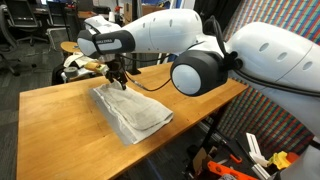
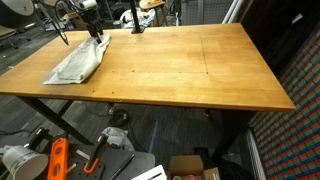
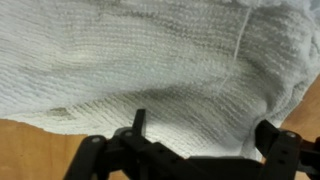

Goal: Fold the cloth on the table

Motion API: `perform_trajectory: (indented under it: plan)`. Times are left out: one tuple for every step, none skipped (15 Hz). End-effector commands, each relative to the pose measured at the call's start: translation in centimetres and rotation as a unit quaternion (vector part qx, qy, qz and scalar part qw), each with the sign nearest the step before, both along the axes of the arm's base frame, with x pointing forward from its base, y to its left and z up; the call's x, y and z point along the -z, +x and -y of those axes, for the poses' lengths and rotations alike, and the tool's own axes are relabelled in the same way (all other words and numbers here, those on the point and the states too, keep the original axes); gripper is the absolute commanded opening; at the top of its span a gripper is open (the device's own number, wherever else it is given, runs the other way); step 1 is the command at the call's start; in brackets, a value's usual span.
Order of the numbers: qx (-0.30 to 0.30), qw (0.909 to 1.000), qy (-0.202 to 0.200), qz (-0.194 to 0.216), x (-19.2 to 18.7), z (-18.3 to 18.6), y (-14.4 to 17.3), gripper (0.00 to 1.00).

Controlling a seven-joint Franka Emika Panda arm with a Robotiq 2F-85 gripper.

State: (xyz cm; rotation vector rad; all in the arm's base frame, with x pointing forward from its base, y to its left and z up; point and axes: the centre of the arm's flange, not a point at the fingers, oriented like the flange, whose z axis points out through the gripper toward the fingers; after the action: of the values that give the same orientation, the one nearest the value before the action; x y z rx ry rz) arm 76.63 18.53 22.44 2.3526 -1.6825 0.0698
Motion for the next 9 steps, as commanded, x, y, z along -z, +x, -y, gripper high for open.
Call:
perform_trajectory:
  plan:
    - [-0.002,0.9994,0.009,-0.034,-1.5,-0.9,2.5,1.00]
    - [0.000,0.9992,0.010,-0.038,-1.7,-0.9,2.3,1.00]
    - [0.002,0.9990,0.012,-0.043,-1.8,-0.9,2.2,1.00]
    - [0.003,0.9988,0.015,-0.046,-1.8,-0.9,2.1,1.00]
    - [0.006,0.9986,0.020,-0.049,-1.4,-0.9,2.2,1.00]
    - [0.007,0.9984,0.019,-0.053,-1.2,-0.9,2.2,1.00]
    - [0.011,0.9983,0.016,-0.054,-0.6,-0.8,2.4,1.00]
    - [0.014,0.9984,0.014,-0.053,-0.4,-0.6,2.6,1.00]
    - [0.019,0.9985,0.008,-0.050,-0.1,-0.3,2.9,1.00]
